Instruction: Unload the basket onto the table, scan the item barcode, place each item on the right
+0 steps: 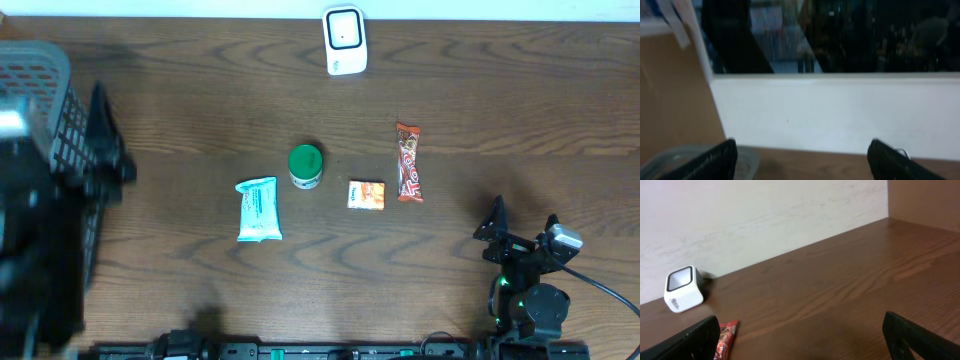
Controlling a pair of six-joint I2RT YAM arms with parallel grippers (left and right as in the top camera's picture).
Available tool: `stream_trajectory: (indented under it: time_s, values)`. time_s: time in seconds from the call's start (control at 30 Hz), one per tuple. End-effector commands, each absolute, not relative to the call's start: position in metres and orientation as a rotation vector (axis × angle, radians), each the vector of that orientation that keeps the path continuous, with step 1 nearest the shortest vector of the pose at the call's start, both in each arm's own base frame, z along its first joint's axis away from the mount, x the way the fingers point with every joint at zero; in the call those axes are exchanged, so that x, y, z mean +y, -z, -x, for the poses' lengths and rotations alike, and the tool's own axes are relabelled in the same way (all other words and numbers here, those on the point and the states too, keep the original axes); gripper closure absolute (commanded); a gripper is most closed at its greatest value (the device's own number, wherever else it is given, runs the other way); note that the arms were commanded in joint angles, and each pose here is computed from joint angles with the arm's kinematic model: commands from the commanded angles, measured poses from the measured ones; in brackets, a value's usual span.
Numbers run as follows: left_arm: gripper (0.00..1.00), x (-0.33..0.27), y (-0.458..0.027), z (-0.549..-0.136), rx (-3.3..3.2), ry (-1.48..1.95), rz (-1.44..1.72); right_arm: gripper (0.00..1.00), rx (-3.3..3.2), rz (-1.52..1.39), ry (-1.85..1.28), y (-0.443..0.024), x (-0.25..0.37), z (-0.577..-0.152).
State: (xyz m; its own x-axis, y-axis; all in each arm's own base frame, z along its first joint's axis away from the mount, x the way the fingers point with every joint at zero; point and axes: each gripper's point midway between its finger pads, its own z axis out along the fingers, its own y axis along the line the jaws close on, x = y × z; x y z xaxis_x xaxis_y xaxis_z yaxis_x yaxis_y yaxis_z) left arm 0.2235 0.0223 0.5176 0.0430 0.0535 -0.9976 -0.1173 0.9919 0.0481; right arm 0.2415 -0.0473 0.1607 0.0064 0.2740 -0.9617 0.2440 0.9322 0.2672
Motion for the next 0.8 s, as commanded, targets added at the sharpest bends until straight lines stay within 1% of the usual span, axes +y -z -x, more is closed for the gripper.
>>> stream_trajectory:
  time_s: [0.0, 0.13, 0.2, 0.4, 0.53, 0.67, 0.77]
  values:
    - [0.16, 0.024, -0.534, -0.182, 1.430, -0.169, 0.049, 0.01, 1.581, -0.399, -0.029, -0.160, -0.045, -0.242]
    - [0.16, 0.021, -0.538, -0.128, 1.331, -0.105, 0.101, 0.01, 1.582, -0.399, -0.029, -0.160, -0.045, -0.242]
    - [0.16, 0.018, -0.537, -0.108, 1.289, -0.091, 0.093, 0.01, 1.582, -0.399, -0.029, -0.160, -0.045, -0.242]
    - [0.16, -0.018, -0.520, -0.059, 1.223, 0.030, -0.077, 0.01, 1.581, -0.399, -0.029, -0.160, -0.045, -0.242]
    - [0.16, -0.032, -0.513, -0.032, 1.163, 0.071, -0.148, 0.01, 1.582, -0.399, -0.029, -0.160, -0.045, -0.242]
    - [0.16, -0.033, -0.509, -0.018, 1.142, 0.069, -0.148, 0.01, 1.582, -0.399, -0.029, -0.160, -0.045, -0.242]
    - [0.16, -0.033, -0.515, -0.012, 1.113, 0.065, -0.150, 0.01, 1.581, -0.399, -0.029, -0.160, -0.045, -0.242]
